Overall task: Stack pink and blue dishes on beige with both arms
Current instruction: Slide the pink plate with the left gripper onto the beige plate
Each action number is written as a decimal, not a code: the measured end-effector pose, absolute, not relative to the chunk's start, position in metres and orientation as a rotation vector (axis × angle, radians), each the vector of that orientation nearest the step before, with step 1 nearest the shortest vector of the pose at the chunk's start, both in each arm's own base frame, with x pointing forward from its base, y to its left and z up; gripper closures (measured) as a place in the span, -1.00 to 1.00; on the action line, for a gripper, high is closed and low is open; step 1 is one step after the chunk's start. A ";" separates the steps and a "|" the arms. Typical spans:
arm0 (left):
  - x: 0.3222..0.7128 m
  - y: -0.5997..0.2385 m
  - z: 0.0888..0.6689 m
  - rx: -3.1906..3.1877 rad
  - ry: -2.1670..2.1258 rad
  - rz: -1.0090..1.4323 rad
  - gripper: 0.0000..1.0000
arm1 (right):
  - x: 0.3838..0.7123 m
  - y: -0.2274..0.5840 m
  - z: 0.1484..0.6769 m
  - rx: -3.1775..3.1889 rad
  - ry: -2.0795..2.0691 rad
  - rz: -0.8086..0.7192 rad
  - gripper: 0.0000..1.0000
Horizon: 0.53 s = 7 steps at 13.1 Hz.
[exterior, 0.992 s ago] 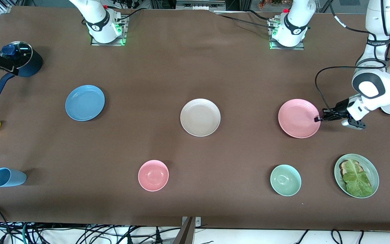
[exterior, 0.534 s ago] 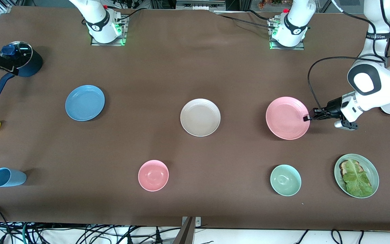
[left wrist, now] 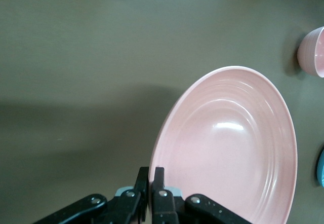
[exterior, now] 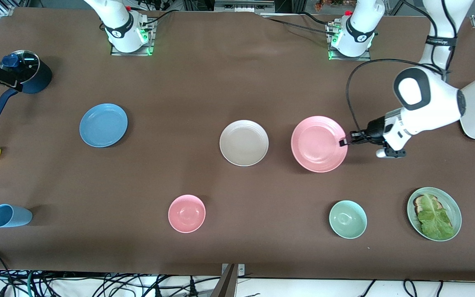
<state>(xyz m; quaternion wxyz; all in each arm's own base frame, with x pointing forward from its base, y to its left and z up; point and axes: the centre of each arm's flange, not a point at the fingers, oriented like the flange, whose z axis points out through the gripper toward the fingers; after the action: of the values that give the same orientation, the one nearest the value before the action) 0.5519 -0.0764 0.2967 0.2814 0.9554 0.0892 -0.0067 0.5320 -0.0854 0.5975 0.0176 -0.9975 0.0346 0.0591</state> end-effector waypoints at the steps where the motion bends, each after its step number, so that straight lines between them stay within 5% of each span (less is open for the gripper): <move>1: 0.552 -0.103 0.299 2.567 0.247 0.003 0.88 | 0.532 -0.085 0.597 -3.099 0.108 0.184 -1.00; 7: 0.533 -0.218 0.275 2.602 0.299 0.066 0.88 | 0.532 -0.085 0.597 -3.099 0.108 0.184 -1.00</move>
<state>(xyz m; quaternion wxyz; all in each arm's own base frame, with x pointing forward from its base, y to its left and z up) 0.5331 -0.2176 0.2749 0.2577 0.9596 0.1101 0.0242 0.5320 -0.0855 0.5973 0.0176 -0.9975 0.0347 0.0594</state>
